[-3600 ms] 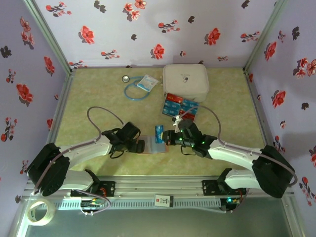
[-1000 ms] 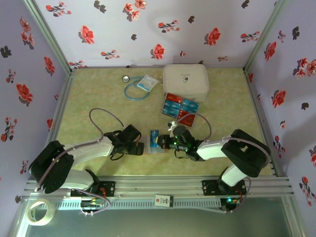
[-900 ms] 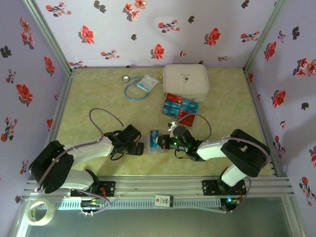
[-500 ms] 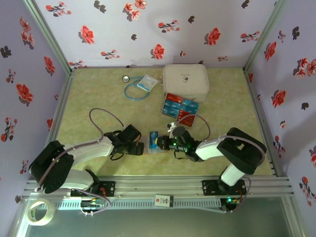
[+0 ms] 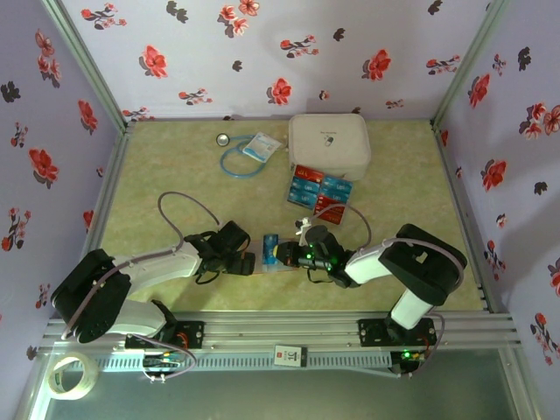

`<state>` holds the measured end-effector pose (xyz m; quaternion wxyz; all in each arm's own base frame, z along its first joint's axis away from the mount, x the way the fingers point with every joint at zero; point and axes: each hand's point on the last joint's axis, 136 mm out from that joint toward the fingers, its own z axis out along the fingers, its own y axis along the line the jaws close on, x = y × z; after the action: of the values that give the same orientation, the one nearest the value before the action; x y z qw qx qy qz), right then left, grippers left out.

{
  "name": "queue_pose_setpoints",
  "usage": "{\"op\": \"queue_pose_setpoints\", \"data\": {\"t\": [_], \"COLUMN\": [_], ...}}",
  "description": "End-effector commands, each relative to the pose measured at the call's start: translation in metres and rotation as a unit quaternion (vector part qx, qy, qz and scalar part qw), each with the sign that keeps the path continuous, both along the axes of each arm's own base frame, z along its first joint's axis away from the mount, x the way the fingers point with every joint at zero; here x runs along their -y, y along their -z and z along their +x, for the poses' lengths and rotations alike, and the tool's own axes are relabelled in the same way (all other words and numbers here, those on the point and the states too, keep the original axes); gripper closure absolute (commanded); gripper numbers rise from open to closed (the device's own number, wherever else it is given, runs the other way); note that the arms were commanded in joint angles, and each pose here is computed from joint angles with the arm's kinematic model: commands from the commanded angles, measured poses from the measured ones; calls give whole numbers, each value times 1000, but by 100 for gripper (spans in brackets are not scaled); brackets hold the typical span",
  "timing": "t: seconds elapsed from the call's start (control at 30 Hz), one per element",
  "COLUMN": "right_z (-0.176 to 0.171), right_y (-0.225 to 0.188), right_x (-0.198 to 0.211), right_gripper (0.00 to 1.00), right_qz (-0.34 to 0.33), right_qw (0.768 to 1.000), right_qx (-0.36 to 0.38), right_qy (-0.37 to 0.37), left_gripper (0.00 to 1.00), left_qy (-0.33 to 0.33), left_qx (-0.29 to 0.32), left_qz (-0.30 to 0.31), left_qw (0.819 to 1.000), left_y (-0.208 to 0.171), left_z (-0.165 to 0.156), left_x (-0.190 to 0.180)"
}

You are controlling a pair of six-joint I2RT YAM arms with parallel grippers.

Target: Put the credit cards into the card holder

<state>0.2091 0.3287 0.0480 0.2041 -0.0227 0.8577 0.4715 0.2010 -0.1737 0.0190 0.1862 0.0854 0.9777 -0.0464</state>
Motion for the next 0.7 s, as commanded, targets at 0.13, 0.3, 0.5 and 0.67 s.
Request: {"op": "queue_pose_setpoints", "data": {"t": [0.13, 0.3, 0.5, 0.67], "right_z": [-10, -14, -15, -17], "right_y": [11, 15, 17, 20], "right_x": [4, 4, 5, 7], "right_gripper": [100, 100, 97, 98], "right_qz": [5, 9, 7, 2], "right_qw": [1000, 1000, 1000, 999], "right_qx": [-19, -25, -28, -31], "right_qy": [-1, -7, -7, -8], "left_gripper": [0, 0, 0, 0], "left_qy": [-7, -6, -6, -5], "left_qx": [-1, 0, -1, 0], "left_qz": [15, 15, 16, 15], "left_qw": [1000, 1000, 1000, 1000], "left_y": [6, 6, 6, 6], "left_z": [-3, -3, -3, -3], "left_x": [-7, -7, -7, -7]}}
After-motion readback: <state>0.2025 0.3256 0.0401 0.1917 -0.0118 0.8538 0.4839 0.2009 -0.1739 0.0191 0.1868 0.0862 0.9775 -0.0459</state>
